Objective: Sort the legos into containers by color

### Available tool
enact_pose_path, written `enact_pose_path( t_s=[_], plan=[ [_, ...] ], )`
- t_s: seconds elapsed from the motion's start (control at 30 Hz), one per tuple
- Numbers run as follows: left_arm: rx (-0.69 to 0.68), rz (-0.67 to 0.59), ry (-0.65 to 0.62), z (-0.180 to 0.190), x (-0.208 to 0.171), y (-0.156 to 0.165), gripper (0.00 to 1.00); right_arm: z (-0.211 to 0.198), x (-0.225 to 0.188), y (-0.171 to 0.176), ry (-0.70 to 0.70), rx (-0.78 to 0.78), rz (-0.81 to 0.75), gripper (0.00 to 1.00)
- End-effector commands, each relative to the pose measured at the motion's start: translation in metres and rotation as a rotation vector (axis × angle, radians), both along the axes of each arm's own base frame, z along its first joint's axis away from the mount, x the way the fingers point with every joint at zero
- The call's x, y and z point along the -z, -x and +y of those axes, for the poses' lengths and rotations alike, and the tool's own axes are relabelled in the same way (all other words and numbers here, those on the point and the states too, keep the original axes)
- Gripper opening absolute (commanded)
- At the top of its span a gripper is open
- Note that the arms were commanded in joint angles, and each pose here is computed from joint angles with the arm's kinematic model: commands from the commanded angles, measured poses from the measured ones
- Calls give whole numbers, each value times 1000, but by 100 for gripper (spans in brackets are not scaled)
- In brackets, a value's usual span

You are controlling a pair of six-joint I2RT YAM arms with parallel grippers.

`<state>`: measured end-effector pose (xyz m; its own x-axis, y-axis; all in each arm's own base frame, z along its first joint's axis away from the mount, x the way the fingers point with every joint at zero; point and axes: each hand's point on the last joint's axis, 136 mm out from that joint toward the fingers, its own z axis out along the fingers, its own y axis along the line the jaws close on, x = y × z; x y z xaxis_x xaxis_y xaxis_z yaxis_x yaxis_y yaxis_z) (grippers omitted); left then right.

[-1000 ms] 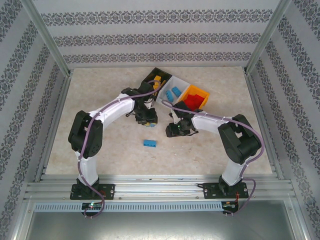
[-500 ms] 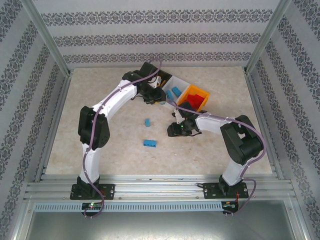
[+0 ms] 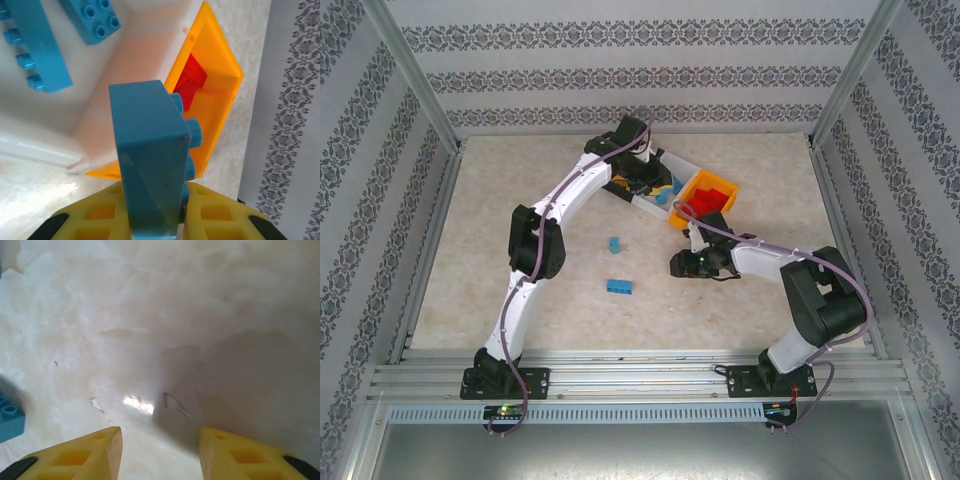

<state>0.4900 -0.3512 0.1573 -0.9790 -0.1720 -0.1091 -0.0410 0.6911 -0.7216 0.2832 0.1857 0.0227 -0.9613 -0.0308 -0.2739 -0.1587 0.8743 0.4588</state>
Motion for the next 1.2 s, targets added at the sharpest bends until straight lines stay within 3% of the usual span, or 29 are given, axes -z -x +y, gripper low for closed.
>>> enact_pose_path(
  t_s=[0.0,0.43,0.73,1.0,1.17],
  plan=[
    [-44,6,100,-6,-13,-19,17,-16,1,10,46,56,23,46],
    [-124,81,248,-8,11,-54,16,-44,-81,5,89,179,-134,46],
    [-123,78,313,-7,13,-69,18,-53,-126,13,34,356,-231,46],
    [-100,68,328,-4,3,-72,55,-52,-136,24,58,423,-270,46],
    [-92,59,313,4,-9,-71,62,-37,-138,26,54,423,-294,47]
  ],
)
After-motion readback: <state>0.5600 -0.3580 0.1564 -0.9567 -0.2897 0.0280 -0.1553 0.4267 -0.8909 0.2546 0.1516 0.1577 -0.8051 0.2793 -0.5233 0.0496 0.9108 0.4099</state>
